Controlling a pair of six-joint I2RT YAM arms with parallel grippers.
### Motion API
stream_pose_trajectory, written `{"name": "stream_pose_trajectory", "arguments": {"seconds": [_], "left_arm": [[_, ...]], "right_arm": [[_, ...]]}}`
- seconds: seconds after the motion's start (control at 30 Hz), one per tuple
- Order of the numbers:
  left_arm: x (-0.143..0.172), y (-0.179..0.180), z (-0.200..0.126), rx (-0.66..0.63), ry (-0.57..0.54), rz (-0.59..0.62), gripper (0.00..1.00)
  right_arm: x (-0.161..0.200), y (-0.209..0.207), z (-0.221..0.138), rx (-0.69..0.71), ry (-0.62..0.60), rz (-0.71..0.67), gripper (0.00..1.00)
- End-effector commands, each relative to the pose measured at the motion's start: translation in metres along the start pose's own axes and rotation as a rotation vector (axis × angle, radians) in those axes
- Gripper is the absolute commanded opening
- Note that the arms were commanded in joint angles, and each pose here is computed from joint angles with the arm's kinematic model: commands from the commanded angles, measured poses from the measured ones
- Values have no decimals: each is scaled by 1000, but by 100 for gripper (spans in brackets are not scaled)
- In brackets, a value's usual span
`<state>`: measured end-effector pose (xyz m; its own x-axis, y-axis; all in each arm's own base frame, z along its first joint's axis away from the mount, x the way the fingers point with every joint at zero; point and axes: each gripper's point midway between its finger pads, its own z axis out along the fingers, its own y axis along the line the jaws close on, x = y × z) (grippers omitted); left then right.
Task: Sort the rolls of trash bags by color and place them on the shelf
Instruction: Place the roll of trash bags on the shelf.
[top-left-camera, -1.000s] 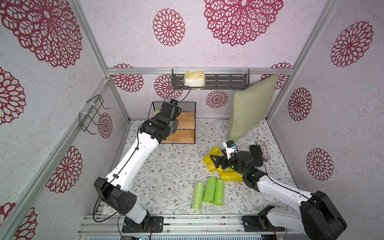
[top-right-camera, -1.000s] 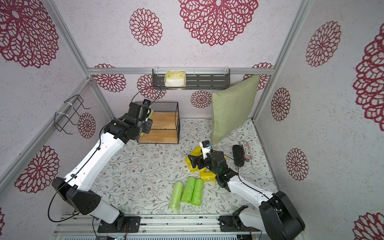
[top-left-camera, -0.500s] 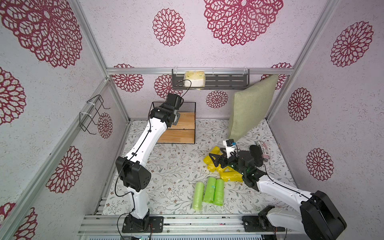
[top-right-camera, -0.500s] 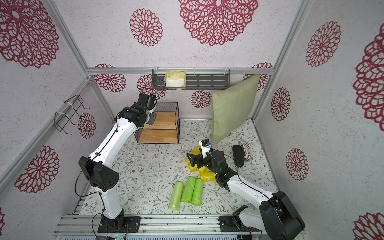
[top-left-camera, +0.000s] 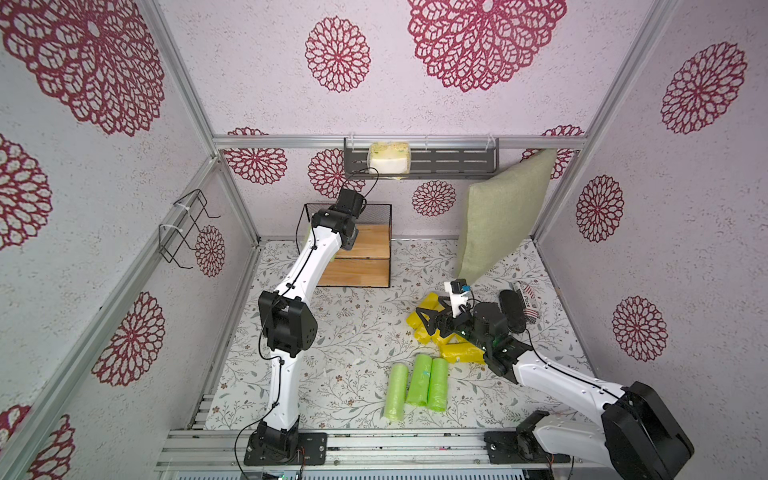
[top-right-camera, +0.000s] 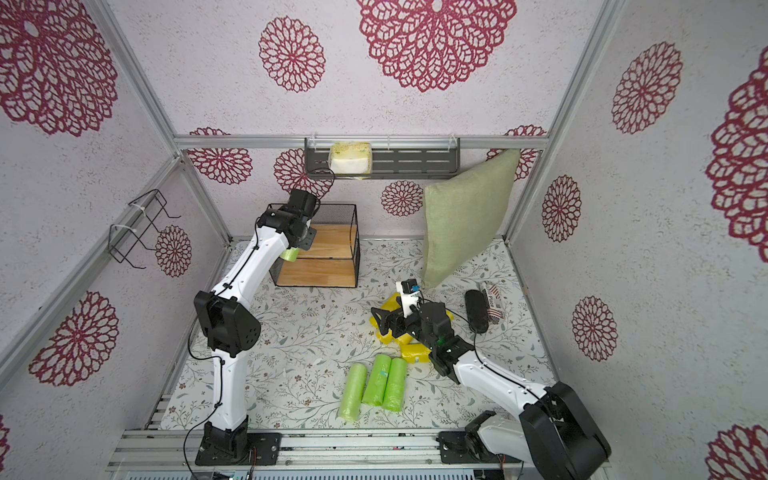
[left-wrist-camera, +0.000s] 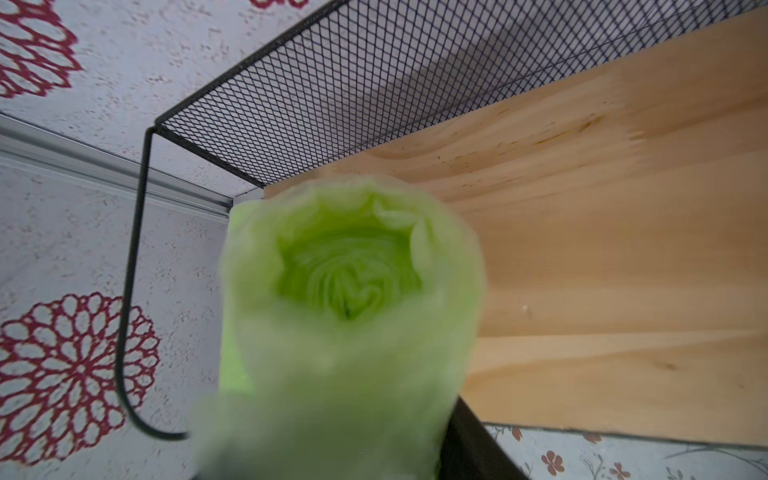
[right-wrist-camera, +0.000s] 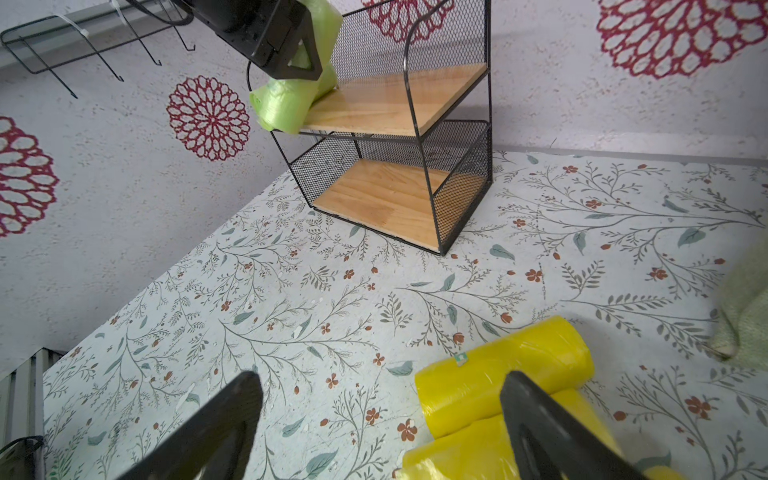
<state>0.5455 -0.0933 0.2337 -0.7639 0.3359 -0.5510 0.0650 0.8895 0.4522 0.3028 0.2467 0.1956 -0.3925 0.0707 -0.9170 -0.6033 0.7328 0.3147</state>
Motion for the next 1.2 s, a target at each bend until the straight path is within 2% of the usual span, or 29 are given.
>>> {"name": "stream_pose_trajectory", "arguments": {"seconds": [0.0, 0.53, 0.9, 1.1, 1.17], "left_arm": [[-11, 7, 1, -12, -29, -23, 56], [-23, 9, 22, -53, -54, -23, 58], [-48, 16, -42, 89, -200, -158, 70], [-40, 12, -72, 177, -215, -220, 70], [-32, -1, -82, 242, -211, -246, 70]], "right_arm": [[-9, 1, 1, 3, -41, 17, 94], [4, -6, -5, 30, -36, 18, 95], [7, -4, -2, 18, -24, 25, 95], [17, -2, 0, 10, 19, 39, 95], [24, -3, 1, 12, 52, 50, 94]]}}
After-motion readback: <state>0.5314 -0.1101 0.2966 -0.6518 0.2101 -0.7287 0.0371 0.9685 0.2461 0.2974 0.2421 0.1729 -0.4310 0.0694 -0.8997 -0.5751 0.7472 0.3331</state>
